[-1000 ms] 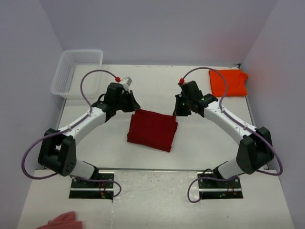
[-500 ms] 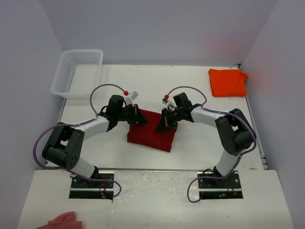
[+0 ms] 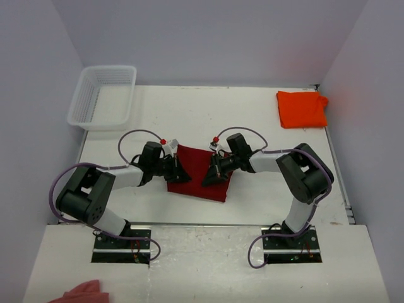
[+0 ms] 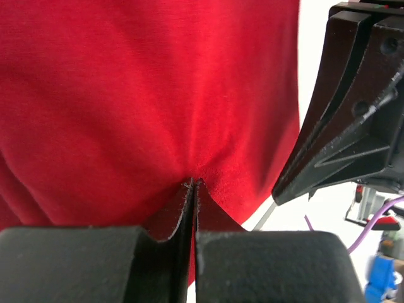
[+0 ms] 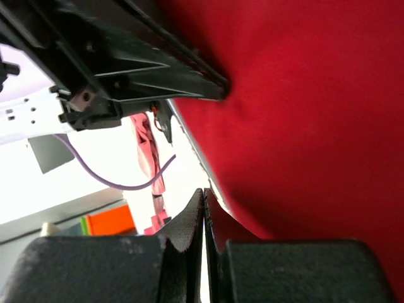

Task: Fold and stack the t-shirts
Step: Smooth out wrinkles on the folded tshirt

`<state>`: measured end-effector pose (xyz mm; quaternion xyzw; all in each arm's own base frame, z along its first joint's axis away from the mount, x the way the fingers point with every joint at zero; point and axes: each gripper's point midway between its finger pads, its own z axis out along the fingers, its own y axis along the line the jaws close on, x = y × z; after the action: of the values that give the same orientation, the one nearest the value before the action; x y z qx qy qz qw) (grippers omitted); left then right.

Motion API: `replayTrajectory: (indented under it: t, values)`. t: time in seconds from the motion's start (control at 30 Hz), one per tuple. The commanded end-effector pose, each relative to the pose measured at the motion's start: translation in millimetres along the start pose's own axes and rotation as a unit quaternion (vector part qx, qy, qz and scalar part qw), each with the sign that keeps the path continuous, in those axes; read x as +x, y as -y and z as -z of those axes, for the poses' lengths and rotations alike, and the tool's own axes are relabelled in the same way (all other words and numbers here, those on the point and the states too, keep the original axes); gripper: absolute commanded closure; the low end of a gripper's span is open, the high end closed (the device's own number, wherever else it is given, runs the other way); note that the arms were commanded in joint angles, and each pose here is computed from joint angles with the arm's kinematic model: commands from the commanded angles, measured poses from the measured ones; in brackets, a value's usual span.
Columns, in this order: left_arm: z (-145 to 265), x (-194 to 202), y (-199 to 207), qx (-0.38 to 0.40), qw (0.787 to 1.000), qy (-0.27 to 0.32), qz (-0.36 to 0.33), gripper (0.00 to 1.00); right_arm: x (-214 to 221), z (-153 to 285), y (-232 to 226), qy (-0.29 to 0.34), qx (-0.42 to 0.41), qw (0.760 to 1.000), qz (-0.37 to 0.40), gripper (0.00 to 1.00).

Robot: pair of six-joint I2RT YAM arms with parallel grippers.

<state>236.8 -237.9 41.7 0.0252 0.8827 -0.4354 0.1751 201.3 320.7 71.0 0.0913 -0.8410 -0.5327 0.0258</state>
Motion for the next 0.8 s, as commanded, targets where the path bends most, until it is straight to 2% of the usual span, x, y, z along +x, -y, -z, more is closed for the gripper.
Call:
replayTrajectory:
  t: [0.0, 0.1, 0.23, 0.37, 0.57, 0.77]
  values:
    - [1, 1, -8, -0.016, 1.000, 0.018, 0.020, 1.00, 5, -6, 7, -0.003, -0.009, 1.000, -0.022, 1.00]
    - [-1, 6, -19, -0.036, 0.999, 0.011, 0.028, 1.00, 12, -13, 23, -0.001, 0.016, 0.999, -0.048, 1.00]
    - [-2, 15, -27, -0.042, 0.998, 0.003, 0.037, 1.00, 14, -20, 56, 0.011, 0.089, 0.993, -0.082, 1.00]
    - [-1, 23, -34, -0.051, 0.998, 0.000, 0.039, 1.00, 20, -22, 93, 0.044, 0.180, 0.977, -0.110, 1.00]
    - [-2, 35, -49, -0.072, 0.996, -0.004, 0.045, 1.00, 33, -16, 138, 0.068, 0.274, 0.950, -0.135, 1.00]
    - [-4, 37, -59, -0.089, 0.995, -0.005, 0.047, 1.00, 37, -9, 146, 0.073, 0.296, 0.944, -0.123, 1.00]
